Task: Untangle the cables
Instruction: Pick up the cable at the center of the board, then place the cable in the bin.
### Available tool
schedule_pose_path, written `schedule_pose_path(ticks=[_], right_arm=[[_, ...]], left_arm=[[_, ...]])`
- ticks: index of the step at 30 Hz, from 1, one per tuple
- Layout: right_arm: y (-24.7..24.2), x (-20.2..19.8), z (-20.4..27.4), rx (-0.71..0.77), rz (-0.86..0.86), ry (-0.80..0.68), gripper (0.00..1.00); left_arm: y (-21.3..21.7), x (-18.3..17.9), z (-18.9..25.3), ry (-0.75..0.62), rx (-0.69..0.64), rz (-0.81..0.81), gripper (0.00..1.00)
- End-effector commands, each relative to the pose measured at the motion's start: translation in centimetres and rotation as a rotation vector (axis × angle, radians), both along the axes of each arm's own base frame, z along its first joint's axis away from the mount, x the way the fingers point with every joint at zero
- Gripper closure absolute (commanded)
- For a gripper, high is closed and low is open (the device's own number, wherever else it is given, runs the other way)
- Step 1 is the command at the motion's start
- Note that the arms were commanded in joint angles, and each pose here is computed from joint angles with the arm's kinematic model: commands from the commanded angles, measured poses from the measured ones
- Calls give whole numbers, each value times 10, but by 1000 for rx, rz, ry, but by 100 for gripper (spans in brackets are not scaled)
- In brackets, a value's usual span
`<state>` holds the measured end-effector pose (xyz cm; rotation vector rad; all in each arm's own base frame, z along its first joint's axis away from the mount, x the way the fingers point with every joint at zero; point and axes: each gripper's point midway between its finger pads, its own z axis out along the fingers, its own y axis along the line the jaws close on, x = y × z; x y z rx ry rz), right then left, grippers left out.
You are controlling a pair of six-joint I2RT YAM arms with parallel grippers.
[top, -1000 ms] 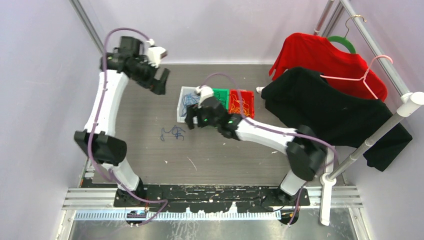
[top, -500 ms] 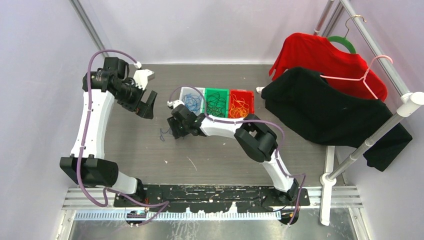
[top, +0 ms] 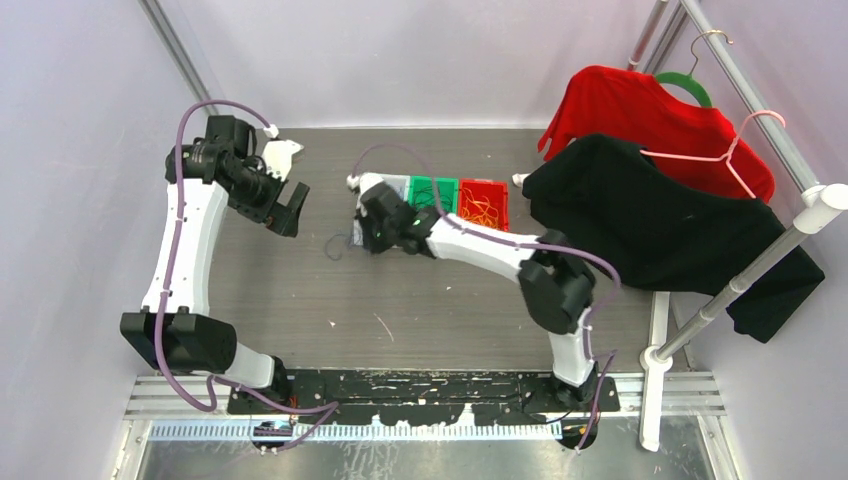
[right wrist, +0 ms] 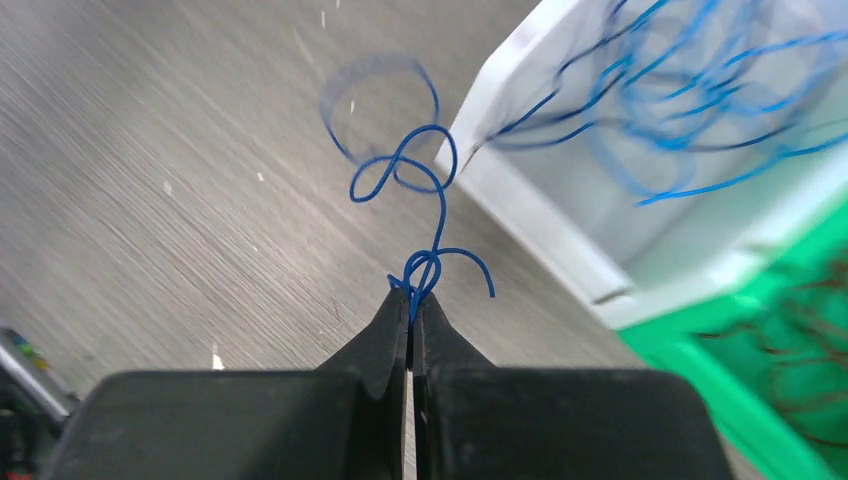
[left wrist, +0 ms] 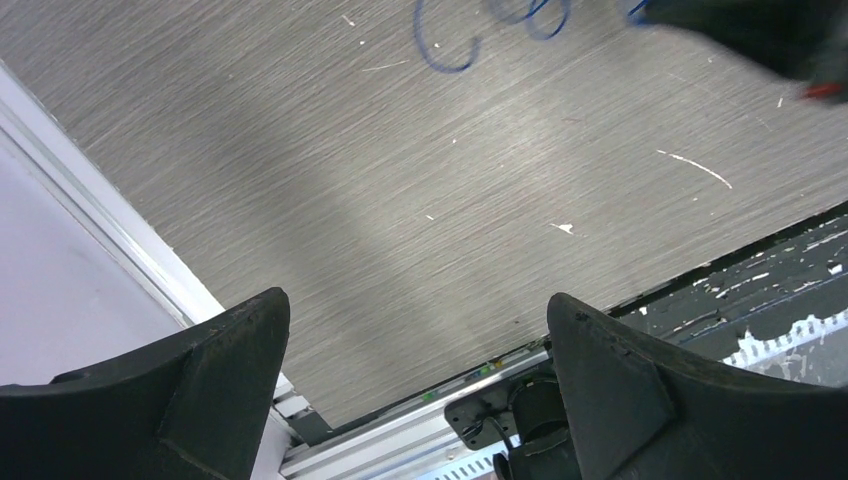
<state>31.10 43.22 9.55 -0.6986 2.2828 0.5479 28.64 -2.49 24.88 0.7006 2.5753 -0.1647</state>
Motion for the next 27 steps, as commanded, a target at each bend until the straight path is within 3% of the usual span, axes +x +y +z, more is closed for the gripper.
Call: schedule_pose_path(ticks=[1, 12, 27], right_arm=[[-30, 38, 120, 145, -70, -172, 99], [-76, 86, 130, 102, -202, -247, 99], [-59, 114, 86, 41, -230, -173, 96]], left_arm=[[6, 10, 3, -53, 23, 18, 0], [10, 11, 2, -62, 43, 21, 0], [7, 12, 2, -66, 26, 23, 0]])
